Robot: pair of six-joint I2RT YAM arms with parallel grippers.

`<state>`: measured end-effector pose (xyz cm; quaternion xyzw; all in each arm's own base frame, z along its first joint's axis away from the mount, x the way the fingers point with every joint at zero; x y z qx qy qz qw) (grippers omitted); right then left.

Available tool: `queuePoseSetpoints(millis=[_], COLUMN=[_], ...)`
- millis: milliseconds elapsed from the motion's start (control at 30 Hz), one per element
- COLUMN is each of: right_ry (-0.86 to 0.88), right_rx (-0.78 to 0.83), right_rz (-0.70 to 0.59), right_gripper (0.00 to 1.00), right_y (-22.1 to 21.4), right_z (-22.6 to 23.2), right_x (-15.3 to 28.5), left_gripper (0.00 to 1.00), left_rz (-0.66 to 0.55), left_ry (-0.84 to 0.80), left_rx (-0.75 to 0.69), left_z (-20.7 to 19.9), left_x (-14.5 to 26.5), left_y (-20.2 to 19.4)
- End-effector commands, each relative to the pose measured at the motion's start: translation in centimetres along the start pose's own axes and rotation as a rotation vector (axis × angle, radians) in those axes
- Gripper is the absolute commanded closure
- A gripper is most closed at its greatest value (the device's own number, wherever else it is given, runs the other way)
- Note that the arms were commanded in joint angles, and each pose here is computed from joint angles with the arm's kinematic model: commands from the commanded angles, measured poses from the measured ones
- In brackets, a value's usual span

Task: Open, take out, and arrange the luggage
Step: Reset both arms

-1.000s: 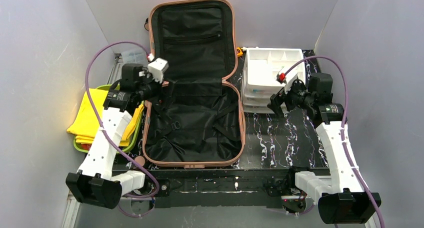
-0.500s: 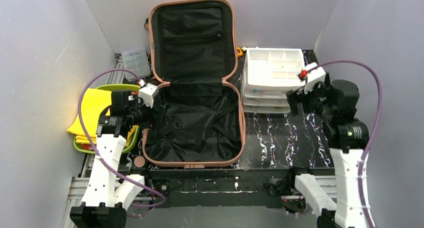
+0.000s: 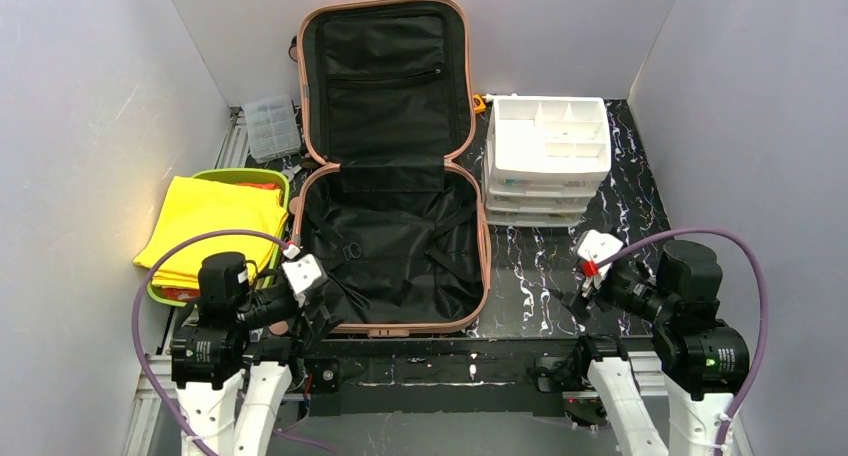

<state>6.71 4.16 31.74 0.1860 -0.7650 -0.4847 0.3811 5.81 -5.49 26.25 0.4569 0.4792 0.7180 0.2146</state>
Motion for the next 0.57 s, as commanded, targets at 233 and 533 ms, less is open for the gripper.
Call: queuePoseSetpoints(millis=[233, 533], right_ry=[0.237, 0.231], right_rx=[0.044, 0.009], right_rz=[-0.149, -0.134], right_gripper=[0.02, 0.02], right_y=[0.1, -1.3], right_z=[1.9, 1.2], right_x=[-1.6, -3.3], left_gripper=[0.02, 0.02], left_rz=[-0.096, -0.094], left_ry=[-0.244, -0.242], left_rx=[0.019, 0.018], left_z=[-2.7, -2.7], left_x=[-0.5, -0.4], left_y=[-0.4, -0.4])
Point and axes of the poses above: each gripper's point midway between its finger pads, its own x axis back along the fingers, its own z axis along the line the jaws close on, y = z × x, the point moved 8 cm from there along x, back along the fingers, and after that the axes turned 5 degrees about -x, right-handed, at the moved point
